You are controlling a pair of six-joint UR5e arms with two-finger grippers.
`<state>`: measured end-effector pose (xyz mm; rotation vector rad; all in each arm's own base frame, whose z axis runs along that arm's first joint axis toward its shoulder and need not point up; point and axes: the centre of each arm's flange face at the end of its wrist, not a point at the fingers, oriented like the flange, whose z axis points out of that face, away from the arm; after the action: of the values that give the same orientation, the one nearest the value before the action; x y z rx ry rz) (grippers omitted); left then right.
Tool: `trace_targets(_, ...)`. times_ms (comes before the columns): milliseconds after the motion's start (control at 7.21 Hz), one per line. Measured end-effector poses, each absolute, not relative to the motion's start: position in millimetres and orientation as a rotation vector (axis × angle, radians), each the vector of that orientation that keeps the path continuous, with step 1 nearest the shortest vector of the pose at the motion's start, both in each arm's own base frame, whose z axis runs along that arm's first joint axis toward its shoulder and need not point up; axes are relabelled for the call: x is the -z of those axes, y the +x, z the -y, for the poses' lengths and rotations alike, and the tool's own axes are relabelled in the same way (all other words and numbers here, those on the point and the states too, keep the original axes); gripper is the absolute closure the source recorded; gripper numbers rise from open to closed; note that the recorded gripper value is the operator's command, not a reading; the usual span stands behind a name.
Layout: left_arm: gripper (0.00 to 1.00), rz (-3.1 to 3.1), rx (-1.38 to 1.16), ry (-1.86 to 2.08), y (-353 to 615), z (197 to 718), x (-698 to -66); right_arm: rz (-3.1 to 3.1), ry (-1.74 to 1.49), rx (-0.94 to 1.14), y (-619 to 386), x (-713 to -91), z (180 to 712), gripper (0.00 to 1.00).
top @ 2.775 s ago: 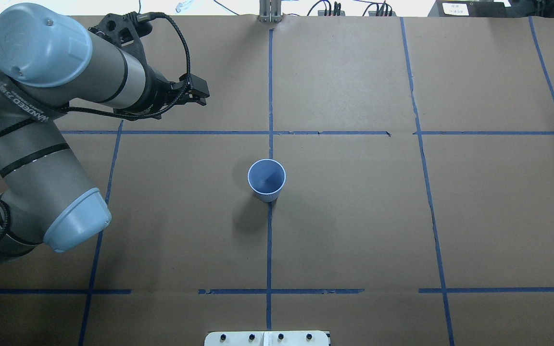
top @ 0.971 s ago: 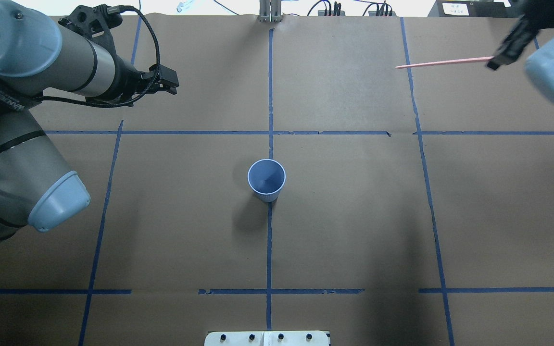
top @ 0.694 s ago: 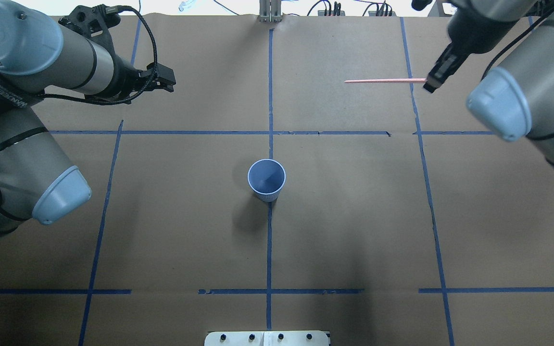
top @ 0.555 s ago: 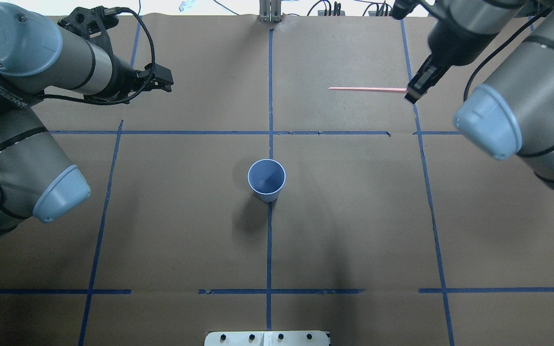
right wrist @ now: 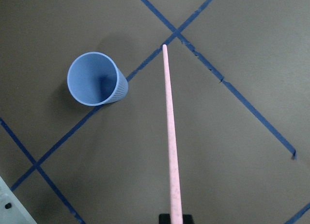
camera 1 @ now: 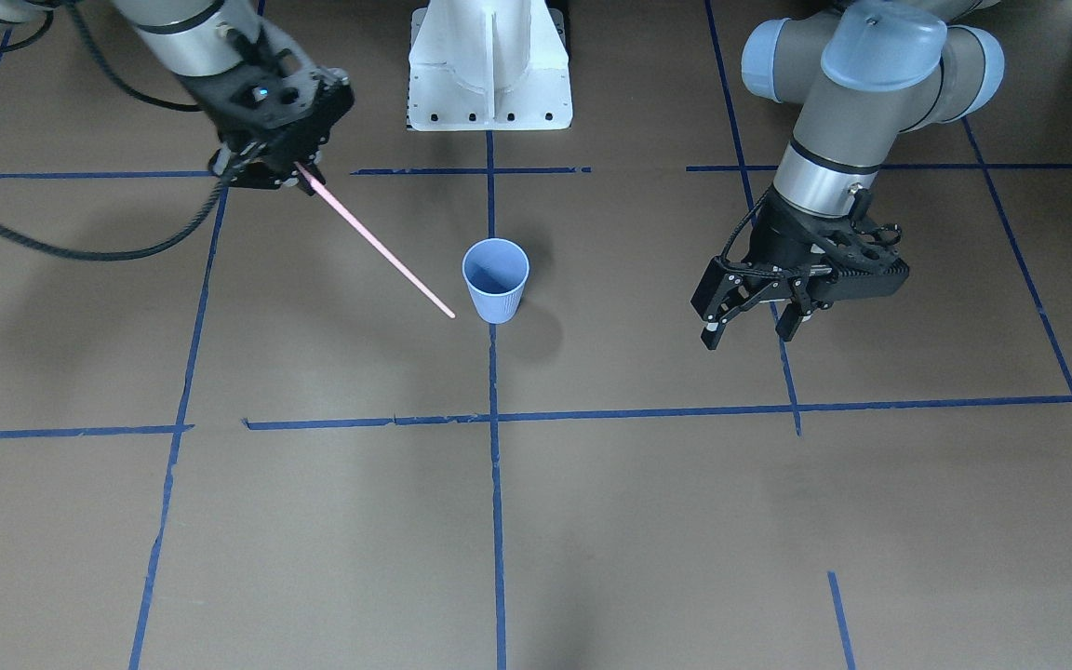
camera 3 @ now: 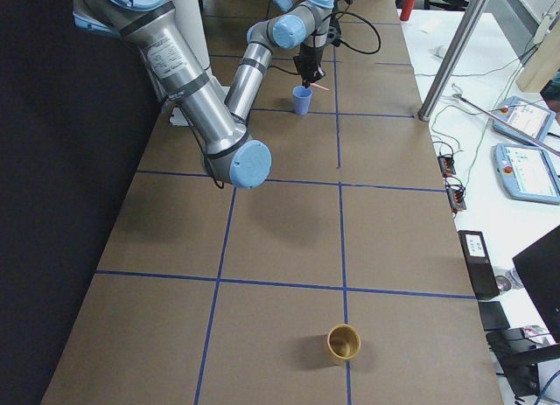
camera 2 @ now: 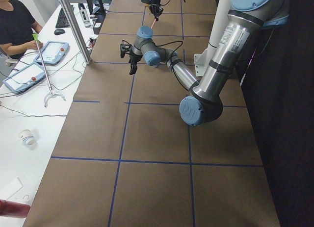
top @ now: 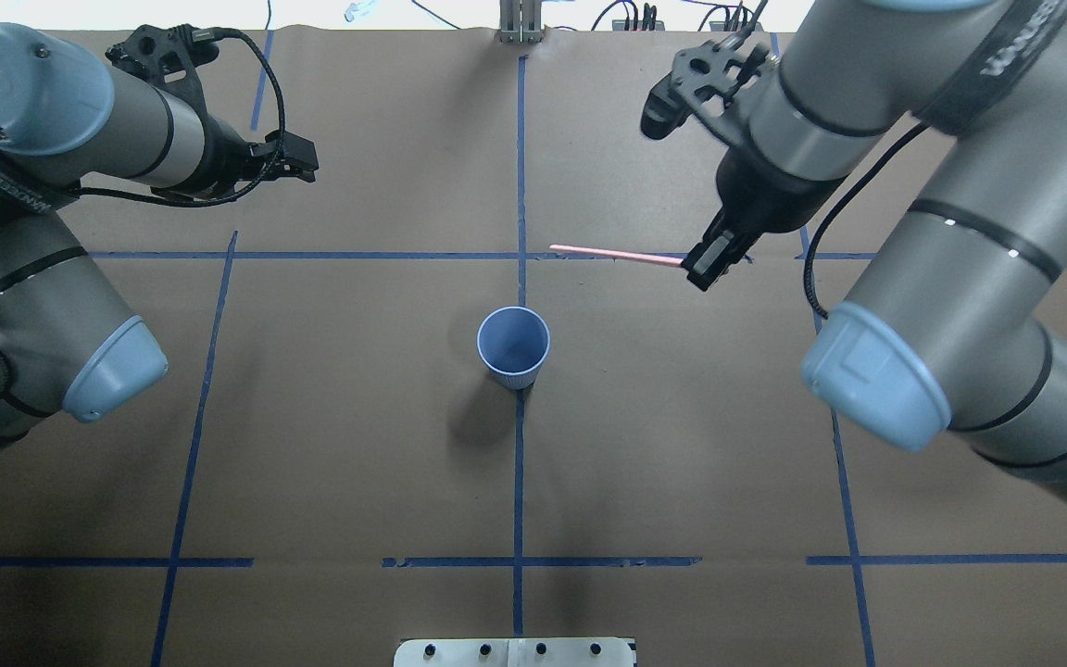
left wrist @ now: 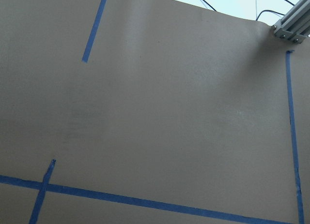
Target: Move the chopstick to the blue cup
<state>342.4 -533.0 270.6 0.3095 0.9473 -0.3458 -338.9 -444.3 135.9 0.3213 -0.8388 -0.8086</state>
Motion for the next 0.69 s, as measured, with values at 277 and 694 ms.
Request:
trace_targets(277,0.00,-0.954,0.347,0.313,344,535,-273,0.795,0.301,0.841,-367,-113,422,1.00)
trace_targets(694,0.00,-0.961,0.347,0.317,345,536,-274,0.738,0.291,0.892,-402,-109,400,1.00)
